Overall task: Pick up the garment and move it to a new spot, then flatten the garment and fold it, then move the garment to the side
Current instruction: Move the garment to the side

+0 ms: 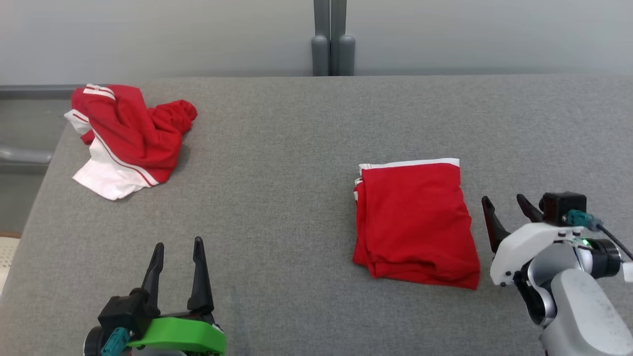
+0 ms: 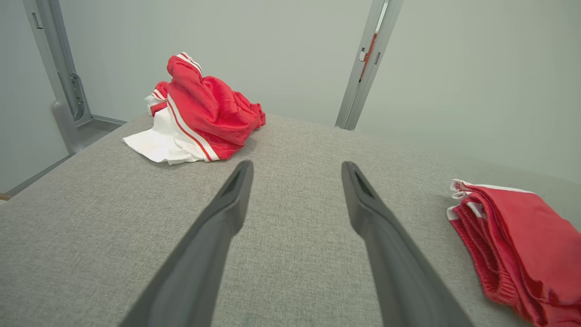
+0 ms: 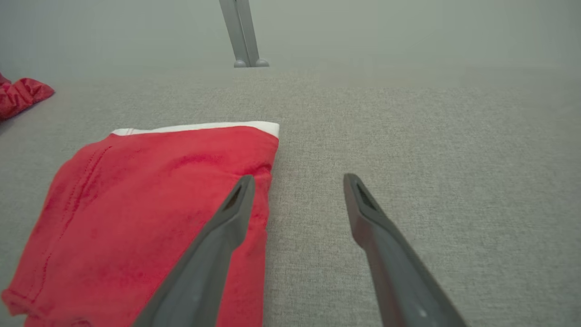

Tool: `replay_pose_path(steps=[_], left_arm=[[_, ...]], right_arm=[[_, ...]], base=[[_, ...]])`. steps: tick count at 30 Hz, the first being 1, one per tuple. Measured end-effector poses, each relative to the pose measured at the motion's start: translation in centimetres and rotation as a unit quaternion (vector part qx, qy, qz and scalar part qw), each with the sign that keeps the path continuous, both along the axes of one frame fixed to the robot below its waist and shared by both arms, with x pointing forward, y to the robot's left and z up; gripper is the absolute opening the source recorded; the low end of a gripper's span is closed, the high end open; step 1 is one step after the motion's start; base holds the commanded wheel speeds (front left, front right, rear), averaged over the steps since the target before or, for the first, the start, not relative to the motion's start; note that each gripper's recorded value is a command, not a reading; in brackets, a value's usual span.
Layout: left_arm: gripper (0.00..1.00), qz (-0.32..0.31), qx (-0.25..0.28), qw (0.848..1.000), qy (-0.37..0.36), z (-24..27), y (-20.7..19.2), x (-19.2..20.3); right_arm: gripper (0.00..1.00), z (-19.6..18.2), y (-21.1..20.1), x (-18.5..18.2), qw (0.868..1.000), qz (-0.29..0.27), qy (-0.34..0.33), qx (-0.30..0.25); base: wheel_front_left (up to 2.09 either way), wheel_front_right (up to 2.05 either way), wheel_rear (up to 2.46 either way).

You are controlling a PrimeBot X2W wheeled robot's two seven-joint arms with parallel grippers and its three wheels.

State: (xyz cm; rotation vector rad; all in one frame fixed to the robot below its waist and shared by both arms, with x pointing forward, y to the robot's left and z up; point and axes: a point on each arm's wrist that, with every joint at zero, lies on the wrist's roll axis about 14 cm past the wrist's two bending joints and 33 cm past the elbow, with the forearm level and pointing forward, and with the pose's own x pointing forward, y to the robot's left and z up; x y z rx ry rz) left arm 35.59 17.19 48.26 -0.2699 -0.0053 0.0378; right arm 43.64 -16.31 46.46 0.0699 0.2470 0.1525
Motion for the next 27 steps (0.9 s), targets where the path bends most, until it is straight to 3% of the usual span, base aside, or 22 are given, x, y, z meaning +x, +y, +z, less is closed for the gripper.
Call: replay_pose_path(steps=[10, 17, 18, 19, 22, 23, 27], left_arm=[[1.00, 0.024, -0.007, 1.000, 0.016, -0.9, 1.3, 0.6], [1.00, 0.039, -0.006, 0.999, 0.027, -1.6, 2.2, 0.6], [1.00, 0.040, -0.006, 0.999, 0.028, -1.7, 2.3, 0.6], [1.00, 0.042, -0.005, 0.999, 0.029, -1.7, 2.4, 0.6], [1.00, 0.044, -0.005, 0.999, 0.031, -1.8, 2.5, 0.6], [1.00, 0.043, -0.005, 0.999, 0.031, -1.8, 2.5, 0.6], [1.00, 0.039, -0.003, 0.999, 0.031, -1.9, 2.2, 0.9]], right_arm=[[1.00, -5.0, 3.2, 2.1, 0.989, 0.055, 0.136, 0.013], [1.00, -7.2, 4.9, 2.7, 0.981, 0.087, 0.171, 0.003], [0.93, -7.3, 5.0, 2.7, 0.981, 0.089, 0.172, 0.003], [0.48, -7.4, 5.1, 2.9, 0.981, 0.090, 0.172, 0.004], [0.20, -7.7, 5.2, 2.9, 0.979, 0.093, 0.179, 0.004], [0.00, -7.7, 5.2, 2.9, 0.979, 0.093, 0.179, 0.004], [0.00, -7.3, 5.0, 3.2, 0.983, 0.091, 0.160, 0.009]], base=[[0.00, 0.00, 0.00], [0.00, 0.00, 0.00], [0.00, 0.00, 0.00], [0.00, 0.00, 0.00], [0.00, 0.00, 0.00], [0.00, 0.00, 0.00], [0.00, 0.00, 0.00]])
